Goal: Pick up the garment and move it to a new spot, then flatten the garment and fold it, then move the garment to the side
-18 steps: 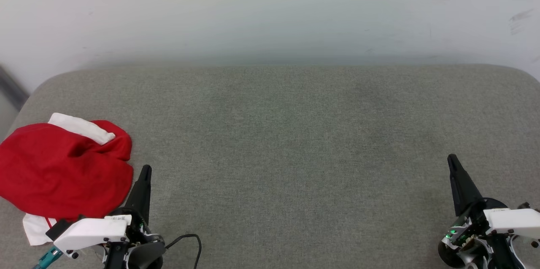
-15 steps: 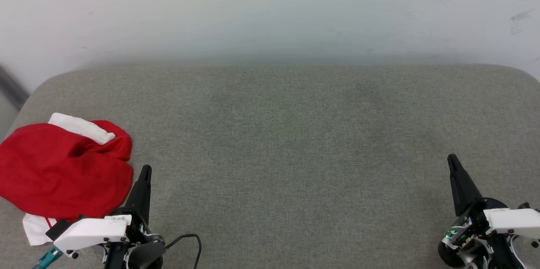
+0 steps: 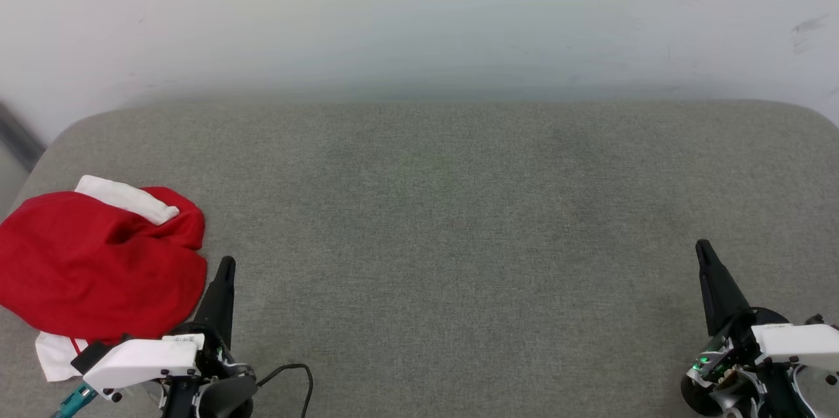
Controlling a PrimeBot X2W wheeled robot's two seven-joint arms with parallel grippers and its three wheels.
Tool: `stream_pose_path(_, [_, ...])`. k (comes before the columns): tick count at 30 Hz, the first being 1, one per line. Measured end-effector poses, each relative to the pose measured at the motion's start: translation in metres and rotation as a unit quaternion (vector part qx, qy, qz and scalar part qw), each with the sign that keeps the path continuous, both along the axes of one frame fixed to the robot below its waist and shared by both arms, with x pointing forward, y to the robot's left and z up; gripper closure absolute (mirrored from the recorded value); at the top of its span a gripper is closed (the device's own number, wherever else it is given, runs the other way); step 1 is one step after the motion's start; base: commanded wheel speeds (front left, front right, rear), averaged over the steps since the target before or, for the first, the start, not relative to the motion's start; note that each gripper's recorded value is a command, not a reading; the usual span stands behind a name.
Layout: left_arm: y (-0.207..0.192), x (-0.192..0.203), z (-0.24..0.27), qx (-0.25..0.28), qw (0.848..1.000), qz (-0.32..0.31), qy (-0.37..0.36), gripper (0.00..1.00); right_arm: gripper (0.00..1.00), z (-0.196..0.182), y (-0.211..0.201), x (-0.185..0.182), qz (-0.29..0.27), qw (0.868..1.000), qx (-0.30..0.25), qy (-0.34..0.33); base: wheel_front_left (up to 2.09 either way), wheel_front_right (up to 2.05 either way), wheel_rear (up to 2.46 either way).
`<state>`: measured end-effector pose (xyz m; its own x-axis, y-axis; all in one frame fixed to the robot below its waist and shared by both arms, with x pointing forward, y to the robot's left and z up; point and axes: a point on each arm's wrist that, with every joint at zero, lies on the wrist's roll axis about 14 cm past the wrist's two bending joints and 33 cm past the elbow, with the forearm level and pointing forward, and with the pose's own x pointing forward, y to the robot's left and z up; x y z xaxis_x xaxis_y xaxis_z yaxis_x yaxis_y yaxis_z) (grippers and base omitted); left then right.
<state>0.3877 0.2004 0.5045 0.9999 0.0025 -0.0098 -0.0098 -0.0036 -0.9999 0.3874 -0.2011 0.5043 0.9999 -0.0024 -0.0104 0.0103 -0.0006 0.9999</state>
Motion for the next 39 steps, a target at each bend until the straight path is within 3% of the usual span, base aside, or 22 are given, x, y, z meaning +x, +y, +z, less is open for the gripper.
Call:
stream_pose_path(1, [0.0, 0.0, 0.0, 0.0, 1.0, 0.0, 0.0, 1.0, 1.0, 0.0, 0.0, 0.0, 0.0, 1.0, 0.0, 0.0, 0.0, 0.0, 0.0])
stream_pose_path(2, [0.0, -0.001, -0.002, -0.001, 1.0, 0.0, 0.003, 0.0, 0.0, -0.002, 0.0, -0.001, 0.0, 1.0, 0.0, 0.003, 0.0, 0.0, 0.0])
stream_pose_path(6, [-0.003, -0.007, -0.016, -0.005, 1.0, 0.0, 0.024, 0.0, 0.0, -0.017, 0.0, -0.009, -0.003, 1.0, 0.002, 0.025, 0.0, 0.0, 0.0])
stream_pose_path(20, [-0.015, -0.003, 0.002, 0.027, 1.0, 0.0, -0.004, 0.0, 0.0, 0.001, 0.006, -0.005, -0.008, 0.999, -0.043, -0.002, 0.0, 0.0, 0.0])
stream_pose_path(31, [-0.021, -0.001, 0.02, 0.136, 0.99, -0.002, -0.032, 0.0, 0.0, 0.014, 0.008, -0.004, -0.011, 0.988, -0.156, -0.02, 0.0, 0.0, 0.0])
stream_pose_path(39, [-0.027, -0.001, 0.022, 0.255, 0.966, -0.007, -0.038, 0.0, 0.0, 0.016, 0.01, -0.004, -0.007, 0.961, -0.275, -0.025, 0.0, 0.0, 0.0])
